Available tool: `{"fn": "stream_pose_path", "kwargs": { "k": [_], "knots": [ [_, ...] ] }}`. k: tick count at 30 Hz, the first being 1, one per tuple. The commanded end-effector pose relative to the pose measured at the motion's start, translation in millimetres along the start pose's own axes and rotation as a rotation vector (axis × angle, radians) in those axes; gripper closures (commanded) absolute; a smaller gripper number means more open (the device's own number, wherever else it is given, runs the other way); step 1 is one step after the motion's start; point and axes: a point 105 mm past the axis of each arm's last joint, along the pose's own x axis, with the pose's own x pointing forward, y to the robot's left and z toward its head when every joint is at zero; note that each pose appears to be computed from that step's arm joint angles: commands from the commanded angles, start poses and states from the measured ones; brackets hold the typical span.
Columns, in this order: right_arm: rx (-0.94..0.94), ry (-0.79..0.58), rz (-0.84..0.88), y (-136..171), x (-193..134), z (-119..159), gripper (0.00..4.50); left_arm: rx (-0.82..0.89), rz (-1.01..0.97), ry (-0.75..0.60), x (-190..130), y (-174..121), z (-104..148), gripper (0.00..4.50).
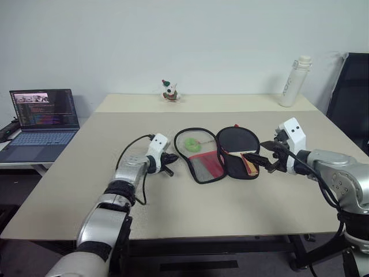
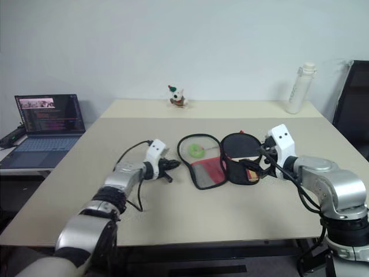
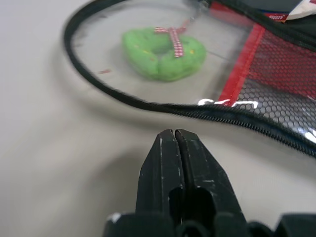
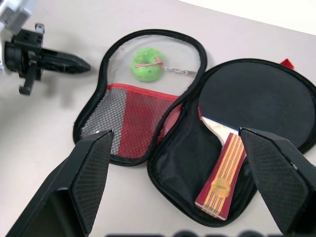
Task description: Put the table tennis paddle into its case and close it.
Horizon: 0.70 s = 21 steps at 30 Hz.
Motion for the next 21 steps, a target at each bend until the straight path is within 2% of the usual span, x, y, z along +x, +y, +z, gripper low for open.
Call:
{"fn": "stream_pose_path", "kwargs": {
  "k": [1, 5, 10, 15, 18, 21],
  "knots": [
    [-0.031, -0.056, -0.022, -1.8, -5.1, 10.1, 0.03, -0.005, -0.022, -0.048, 8.5, -6.5, 17.0, 4.46],
    [-0.035, -0.063, -0.044, -8.5, -11.4, 9.2, 0.03, 0.004, -0.091, -0.101, 16.6, -20.4, 35.4, 4.46],
    [-0.029, -0.034, -0.103, -29.6, -34.0, 1.0, 0.03, 0.085, -0.216, -0.255, 27.9, -53.2, 109.1, 4.46],
    [-0.026, 0.010, -0.132, -41.5, -49.7, -6.8, 0.03, 0.118, -0.306, -0.376, 40.4, -99.3, 167.5, 4.46],
    [-0.005, 0.015, -0.176, -51.7, -52.0, -7.4, 0.03, 0.131, -0.357, -0.416, 43.6, -120.2, 182.7, 4.46],
    [0.007, 0.012, -0.197, -58.8, -48.3, -6.1, 0.03, 0.133, -0.390, -0.433, 41.5, -123.6, 183.4, 4.46]
  ]
}}
